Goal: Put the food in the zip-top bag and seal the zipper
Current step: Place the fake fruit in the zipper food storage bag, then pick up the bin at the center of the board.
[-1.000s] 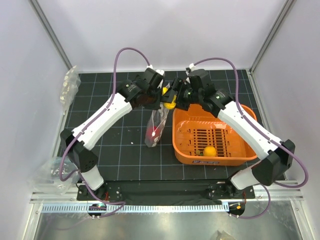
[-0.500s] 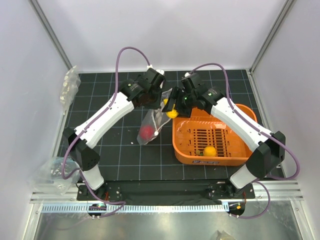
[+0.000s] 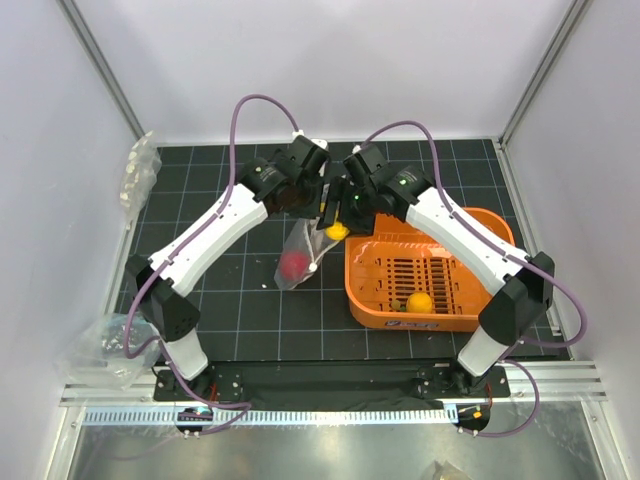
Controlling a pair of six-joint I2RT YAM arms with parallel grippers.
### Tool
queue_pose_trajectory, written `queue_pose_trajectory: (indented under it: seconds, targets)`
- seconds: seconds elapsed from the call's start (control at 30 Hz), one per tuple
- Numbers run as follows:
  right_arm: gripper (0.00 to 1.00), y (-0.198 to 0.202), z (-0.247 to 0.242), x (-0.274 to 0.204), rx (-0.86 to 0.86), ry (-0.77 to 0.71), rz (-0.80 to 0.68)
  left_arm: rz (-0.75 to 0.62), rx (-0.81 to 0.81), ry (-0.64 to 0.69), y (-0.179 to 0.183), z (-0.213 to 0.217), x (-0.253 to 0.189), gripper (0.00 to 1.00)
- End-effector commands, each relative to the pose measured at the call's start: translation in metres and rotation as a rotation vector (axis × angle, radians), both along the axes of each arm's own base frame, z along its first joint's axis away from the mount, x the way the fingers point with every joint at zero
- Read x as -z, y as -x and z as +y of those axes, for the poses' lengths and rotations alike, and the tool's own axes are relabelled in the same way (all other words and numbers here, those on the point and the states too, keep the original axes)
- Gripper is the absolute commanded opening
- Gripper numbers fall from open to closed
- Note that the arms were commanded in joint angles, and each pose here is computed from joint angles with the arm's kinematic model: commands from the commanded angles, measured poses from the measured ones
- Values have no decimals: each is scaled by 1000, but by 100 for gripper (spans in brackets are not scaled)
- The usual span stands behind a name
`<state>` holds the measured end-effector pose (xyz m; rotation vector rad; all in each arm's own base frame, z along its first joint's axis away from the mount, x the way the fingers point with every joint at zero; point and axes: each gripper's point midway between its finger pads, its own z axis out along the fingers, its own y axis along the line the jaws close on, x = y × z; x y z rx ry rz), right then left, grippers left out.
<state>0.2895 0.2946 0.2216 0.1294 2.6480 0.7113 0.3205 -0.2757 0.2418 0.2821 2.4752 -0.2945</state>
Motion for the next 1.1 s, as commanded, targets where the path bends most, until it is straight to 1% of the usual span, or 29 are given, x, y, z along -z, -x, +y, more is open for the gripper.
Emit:
queue_pose_trajectory:
  seconds: [0.0, 0.07, 0.1, 0.17, 0.2, 0.27, 0.3, 0.37, 0.47, 0.57, 0.7, 0.73, 0.77, 0.8, 0.87, 0.97, 1.07]
  targets:
    - [54, -3, 2, -26, 16, -17, -48, -13, 3, 68, -2, -12, -12, 0]
    - [61, -2, 4, -33, 23, -34, -50, 4, -8, 77, 1, -12, -9, 0]
    - [68, -1, 5, -37, 25, -44, -52, 9, -6, 86, 2, -14, -7, 0]
    - [75, 2, 7, -42, 23, -61, -57, 27, -11, 103, 4, -15, -5, 0]
    - [80, 2, 9, -44, 26, -71, -60, 22, -12, 118, 4, -17, -6, 0]
    - [85, 5, 10, -48, 26, -83, -65, 36, -21, 143, 5, -18, -6, 0]
    - [97, 5, 10, -49, 25, -86, -68, 34, -22, 155, 6, -19, -8, 0]
    - [98, 8, 10, -52, 24, -91, -71, 38, -26, 167, 5, -18, -8, 0]
    - [96, 12, 11, -52, 28, -99, -69, 31, -29, 182, 5, -19, -12, 0]
    - [91, 14, 7, -55, 36, -103, -75, 28, -29, 182, 5, -17, -14, 0]
    - [88, 16, -8, -57, 67, -68, -108, 18, -37, 180, 5, -11, -17, 0]
    - [86, 15, -11, -55, 75, -54, -111, 13, -37, 179, 4, -9, -19, 0]
    - [79, 16, -13, -54, 75, -44, -107, 10, -37, 178, 4, -9, -19, 0]
    - [75, 17, -14, -51, 76, -37, -101, 9, -38, 177, 4, -7, -20, 0]
    - [72, 17, -14, -50, 78, -39, -99, 3, -35, 175, 5, -6, -21, 0]
    - [63, 14, -12, -48, 79, -40, -102, -6, -32, 180, 7, -5, -25, 0]
    - [50, 11, -12, -43, 79, -21, -98, -10, -35, 178, 8, -2, -27, 0]
